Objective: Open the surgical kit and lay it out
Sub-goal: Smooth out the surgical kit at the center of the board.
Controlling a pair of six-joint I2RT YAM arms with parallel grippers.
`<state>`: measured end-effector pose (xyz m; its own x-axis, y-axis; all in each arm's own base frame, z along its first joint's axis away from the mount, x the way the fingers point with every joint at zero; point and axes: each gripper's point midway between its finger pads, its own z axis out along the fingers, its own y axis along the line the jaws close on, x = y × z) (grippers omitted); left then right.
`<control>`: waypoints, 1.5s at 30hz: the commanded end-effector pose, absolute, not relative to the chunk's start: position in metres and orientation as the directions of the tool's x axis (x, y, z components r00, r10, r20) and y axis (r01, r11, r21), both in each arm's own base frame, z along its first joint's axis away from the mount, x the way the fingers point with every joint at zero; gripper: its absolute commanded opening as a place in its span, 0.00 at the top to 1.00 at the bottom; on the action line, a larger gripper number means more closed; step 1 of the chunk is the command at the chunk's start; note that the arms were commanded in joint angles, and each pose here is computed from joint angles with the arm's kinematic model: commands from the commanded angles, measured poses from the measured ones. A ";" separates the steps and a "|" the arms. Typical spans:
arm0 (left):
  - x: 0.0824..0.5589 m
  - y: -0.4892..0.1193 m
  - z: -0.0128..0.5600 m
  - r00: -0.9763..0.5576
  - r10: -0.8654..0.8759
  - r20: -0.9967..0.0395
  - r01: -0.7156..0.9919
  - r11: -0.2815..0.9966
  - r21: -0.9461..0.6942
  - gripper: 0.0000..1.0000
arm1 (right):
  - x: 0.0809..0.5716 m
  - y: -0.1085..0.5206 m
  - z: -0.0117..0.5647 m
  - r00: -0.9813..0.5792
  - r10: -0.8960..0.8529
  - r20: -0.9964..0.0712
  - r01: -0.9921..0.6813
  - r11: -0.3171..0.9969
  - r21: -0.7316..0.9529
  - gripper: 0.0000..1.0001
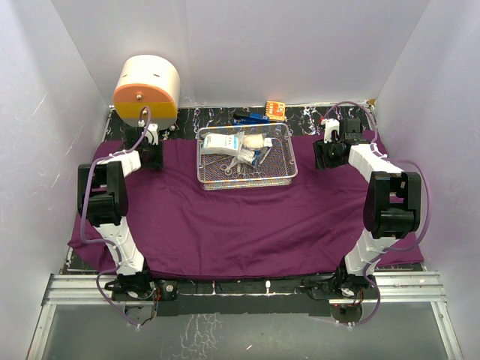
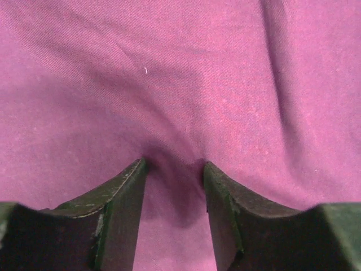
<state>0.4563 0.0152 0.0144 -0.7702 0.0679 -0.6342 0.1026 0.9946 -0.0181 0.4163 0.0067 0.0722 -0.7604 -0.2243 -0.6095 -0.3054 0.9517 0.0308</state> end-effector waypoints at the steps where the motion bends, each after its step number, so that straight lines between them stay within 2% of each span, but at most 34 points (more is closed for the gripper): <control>1: 0.429 -0.008 -0.018 -0.851 0.056 -0.523 0.126 0.987 -0.098 0.61 | 0.428 0.005 0.073 -0.742 -0.223 -0.633 -0.295 0.955 0.010 0.46; 8: 0.437 -0.022 -0.011 -0.841 0.055 -0.538 0.140 0.983 -0.119 0.76 | 0.440 0.006 0.062 -0.758 -0.197 -0.622 -0.248 0.969 -0.004 0.47; 19: 0.438 -0.022 -0.004 -0.826 0.061 -0.560 0.139 0.985 -0.098 0.90 | 0.447 0.021 0.038 -0.783 -0.195 -0.591 -0.261 0.965 0.028 0.45; 21: 0.438 -0.021 -0.005 -0.828 0.063 -0.557 0.136 0.987 -0.091 0.94 | 0.448 0.021 0.031 -0.792 -0.196 -0.578 -0.260 0.965 0.029 0.48; 24: 0.439 -0.016 -0.006 -0.832 0.055 -0.553 0.123 0.989 -0.085 1.00 | 0.449 0.021 0.024 -0.801 -0.195 -0.565 -0.261 0.965 0.038 0.60; 30: 0.452 0.004 -0.005 -0.830 0.026 -0.557 0.082 0.994 -0.077 1.00 | 0.448 0.028 0.013 -0.825 -0.180 -0.536 -0.265 0.960 0.086 0.85; 34: 0.462 0.016 -0.008 -0.830 0.014 -0.557 0.062 0.996 -0.068 1.00 | 0.445 0.032 0.007 -0.838 -0.168 -0.519 -0.263 0.958 0.115 0.97; 36: 0.467 0.021 -0.010 -0.831 0.007 -0.556 0.053 0.996 -0.066 1.00 | 0.445 0.032 0.005 -0.841 -0.167 -0.515 -0.262 0.958 0.117 1.00; 45: 0.479 0.029 -0.011 -0.828 -0.005 -0.561 0.036 0.997 -0.062 1.00 | 0.455 0.015 -0.006 -0.852 -0.181 -0.492 -0.226 0.974 0.032 1.00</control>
